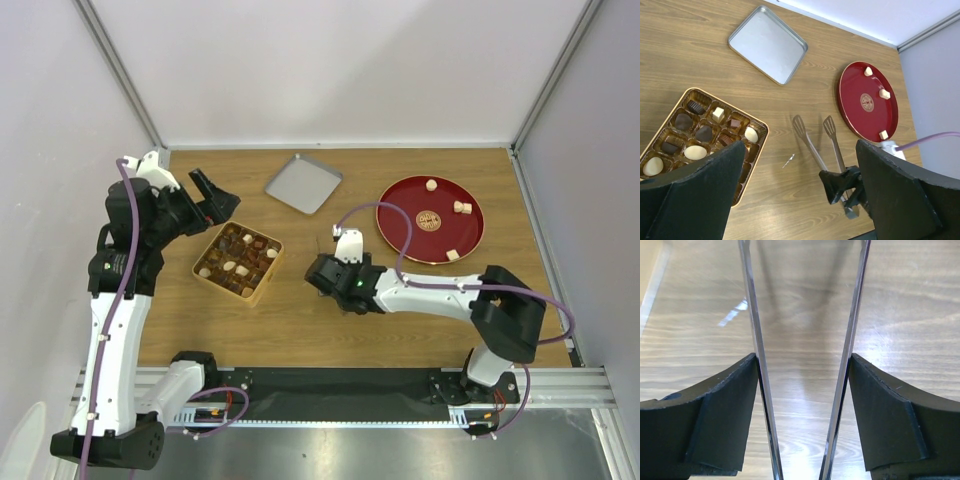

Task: Pack the chocolate

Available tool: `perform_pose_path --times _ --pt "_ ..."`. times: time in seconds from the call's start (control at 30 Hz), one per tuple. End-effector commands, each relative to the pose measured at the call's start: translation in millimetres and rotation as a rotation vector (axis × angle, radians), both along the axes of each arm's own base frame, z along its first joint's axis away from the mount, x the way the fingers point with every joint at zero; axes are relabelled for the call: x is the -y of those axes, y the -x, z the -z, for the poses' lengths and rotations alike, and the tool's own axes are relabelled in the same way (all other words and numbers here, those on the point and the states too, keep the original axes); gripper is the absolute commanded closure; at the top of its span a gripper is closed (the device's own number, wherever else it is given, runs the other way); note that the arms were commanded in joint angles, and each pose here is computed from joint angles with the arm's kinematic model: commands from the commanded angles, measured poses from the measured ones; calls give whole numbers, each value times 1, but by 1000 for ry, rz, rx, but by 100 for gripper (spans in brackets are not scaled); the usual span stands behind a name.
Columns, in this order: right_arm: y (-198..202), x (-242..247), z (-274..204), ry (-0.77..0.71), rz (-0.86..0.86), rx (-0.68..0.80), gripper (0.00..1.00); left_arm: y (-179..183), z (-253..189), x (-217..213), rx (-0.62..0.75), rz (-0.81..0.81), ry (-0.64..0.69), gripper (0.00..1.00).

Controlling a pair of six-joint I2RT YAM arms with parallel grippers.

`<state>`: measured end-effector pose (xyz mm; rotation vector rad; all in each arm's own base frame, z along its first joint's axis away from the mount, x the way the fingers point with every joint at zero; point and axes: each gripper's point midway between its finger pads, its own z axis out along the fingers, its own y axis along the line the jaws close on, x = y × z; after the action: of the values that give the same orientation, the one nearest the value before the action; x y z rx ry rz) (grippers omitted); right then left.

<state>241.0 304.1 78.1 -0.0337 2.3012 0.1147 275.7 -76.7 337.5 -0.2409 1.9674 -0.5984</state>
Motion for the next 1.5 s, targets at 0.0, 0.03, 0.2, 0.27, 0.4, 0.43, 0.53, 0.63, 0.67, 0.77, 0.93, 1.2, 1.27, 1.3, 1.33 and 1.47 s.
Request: perform_pose_path --times 0.0,0.03,0.2,0.27,0.4,0.43,0.53,0.63,0.67,0.77,0.93,1.2,1.27,1.3,1.33,1.47 --pt "-10 1 -35 -32 40 77 26 1 -11 0 48 6 6 0" --pt "-10 1 -34 -32 37 79 27 2 -10 1 44 9 9 0" --pt "-9 1 -2 -7 38 46 28 5 -8 1 44 9 9 0" --pt "-9 1 9 1 47 32 28 6 -9 0 45 7 5 0" --pt "-10 7 30 43 70 10 26 8 -13 -1 54 4 3 0" --pt "-9 8 35 49 69 1 26 9 -13 -1 54 3 1 0" --pt "-8 10 38 51 76 -10 25 9 -12 -2 51 0 -7 0" --pt "-6 12 37 54 82 -23 23 10 -13 -3 55 -4 -11 0" --pt "-5 12 33 52 83 -23 23 10 -13 -3 55 -2 -11 0" --pt "-4 13 25 43 77 -22 18 10 -14 -3 58 -4 -11 0" --pt "-4 12 13 35 76 -21 10 9 -13 -2 56 1 -6 0" --pt "-15 12 -39 -7 35 13 8 10 -21 -2 70 7 -16 0" --pt "-32 2 -73 -98 -1 46 12 10 -21 -1 72 17 -19 0" --pt "-47 9 -81 -123 18 53 14 10 -22 0 77 20 -17 0" --pt "-56 9 -91 -145 27 72 17 9 -18 0 68 18 -15 0" --pt "-105 8 -124 -236 93 131 43 7 -7 1 43 20 -8 0"
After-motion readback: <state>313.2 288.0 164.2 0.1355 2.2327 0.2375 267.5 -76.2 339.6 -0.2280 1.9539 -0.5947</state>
